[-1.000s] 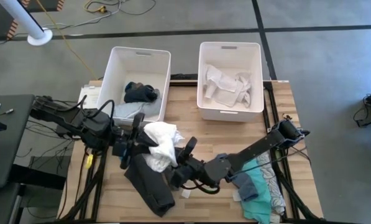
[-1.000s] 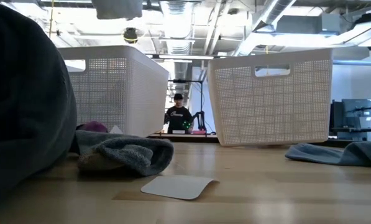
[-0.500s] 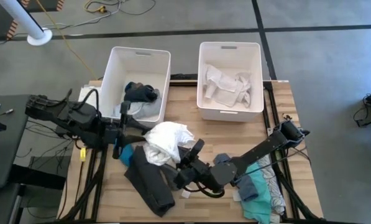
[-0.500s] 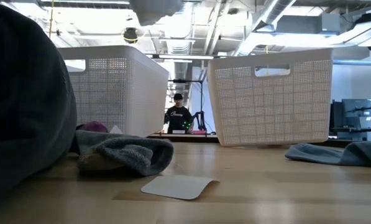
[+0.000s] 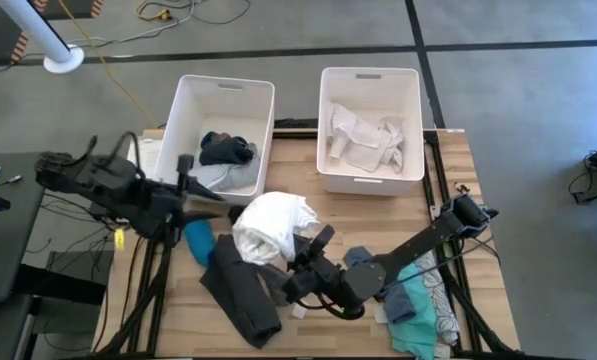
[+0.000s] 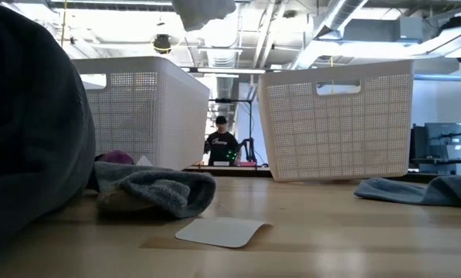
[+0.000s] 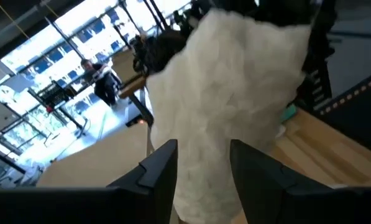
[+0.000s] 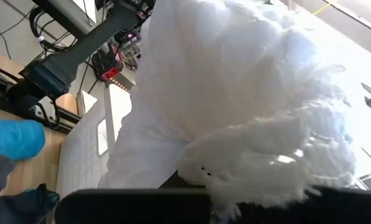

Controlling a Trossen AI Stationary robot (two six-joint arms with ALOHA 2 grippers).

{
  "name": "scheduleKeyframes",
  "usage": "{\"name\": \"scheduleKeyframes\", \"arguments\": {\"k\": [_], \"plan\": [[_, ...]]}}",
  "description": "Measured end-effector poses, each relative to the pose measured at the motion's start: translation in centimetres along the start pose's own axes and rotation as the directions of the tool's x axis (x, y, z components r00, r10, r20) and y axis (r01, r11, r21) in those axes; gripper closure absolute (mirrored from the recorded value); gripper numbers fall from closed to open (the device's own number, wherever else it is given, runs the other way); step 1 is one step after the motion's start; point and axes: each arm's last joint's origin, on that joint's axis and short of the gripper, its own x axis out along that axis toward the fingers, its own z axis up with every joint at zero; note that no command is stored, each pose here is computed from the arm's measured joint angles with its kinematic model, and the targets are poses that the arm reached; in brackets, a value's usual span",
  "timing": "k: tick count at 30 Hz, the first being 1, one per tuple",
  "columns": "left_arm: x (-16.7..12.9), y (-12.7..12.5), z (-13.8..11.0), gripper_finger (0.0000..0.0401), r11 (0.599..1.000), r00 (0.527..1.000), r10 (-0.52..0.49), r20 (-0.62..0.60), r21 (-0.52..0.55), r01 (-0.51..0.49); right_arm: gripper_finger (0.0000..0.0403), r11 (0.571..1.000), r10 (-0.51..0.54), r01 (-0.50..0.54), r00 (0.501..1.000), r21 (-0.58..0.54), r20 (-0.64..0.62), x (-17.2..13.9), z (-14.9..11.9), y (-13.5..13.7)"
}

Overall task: Sort clothes
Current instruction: Put the rolled white dress into the right white bin

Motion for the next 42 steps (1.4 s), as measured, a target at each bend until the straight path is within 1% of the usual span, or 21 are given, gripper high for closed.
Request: {"name": "scheduleKeyframes", "arguments": {"k": [4,7,11,16,20,23,27,30,34,38,42], "plan": [[-1.4,0.5,0.0,0.0259,1.0,1.0,0.017,0.02,-0.008,-0.017,0.0391,1.0,-0.003,0.003,1.0,-0.003,-0.007,0.2,-0.1,0.0],[-1.8,0.5,-0.5,0.0259,1.0,0.999,0.029,-0.028,-0.005,-0.029,0.0391,1.0,-0.008,0.008,1.0,-0.008,-0.015,0.6,-0.3,-0.2],[-1.6,0.0,-1.2,0.0259,1.0,0.995,-0.003,-0.098,-0.028,0.001,0.0391,0.999,-0.027,0.026,0.999,-0.02,-0.04,1.7,-0.8,-1.3],[-0.6,-1.0,-2.4,0.0259,0.997,0.981,-0.053,-0.188,-0.057,0.043,0.0391,0.998,-0.051,0.048,0.995,-0.028,-0.08,3.2,-1.7,-4.3],[0.5,-2.2,-3.8,0.0259,0.995,0.964,-0.088,-0.252,-0.067,0.073,0.039,0.998,-0.062,0.06,0.992,-0.019,-0.106,4.0,-2.5,-7.4],[1.3,-3.2,-4.9,0.0259,0.99,0.953,-0.129,-0.275,-0.087,0.109,0.039,0.998,-0.062,0.062,0.991,0.002,-0.122,4.3,-3.4,-10.0],[2.3,-4.4,-6.4,0.0259,0.985,0.941,-0.161,-0.297,-0.113,0.133,0.039,0.998,-0.05,0.055,0.984,0.023,-0.17,4.5,-5.1,-12.9],[2.9,-5.2,-7.5,0.0259,0.984,0.937,-0.166,-0.308,-0.12,0.135,0.039,0.998,-0.035,0.046,0.974,0.04,-0.225,4.8,-6.9,-14.8],[3.6,-6.1,-8.8,0.0259,0.982,0.935,-0.17,-0.312,-0.134,0.134,0.039,0.994,0.021,0.011,0.96,0.113,-0.279,4.8,-9.6,-17.1],[4.4,-7.1,-10.1,0.0259,0.981,0.938,-0.167,-0.302,-0.149,0.127,0.039,0.987,0.066,-0.009,0.931,0.159,-0.359,5.1,-12.4,-18.6],[5.0,-8.1,-11.3,0.0259,0.978,0.948,-0.164,-0.271,-0.169,0.121,0.039,0.988,0.077,-0.008,0.892,0.156,-0.446,5.8,-14.7,-19.5]]}}
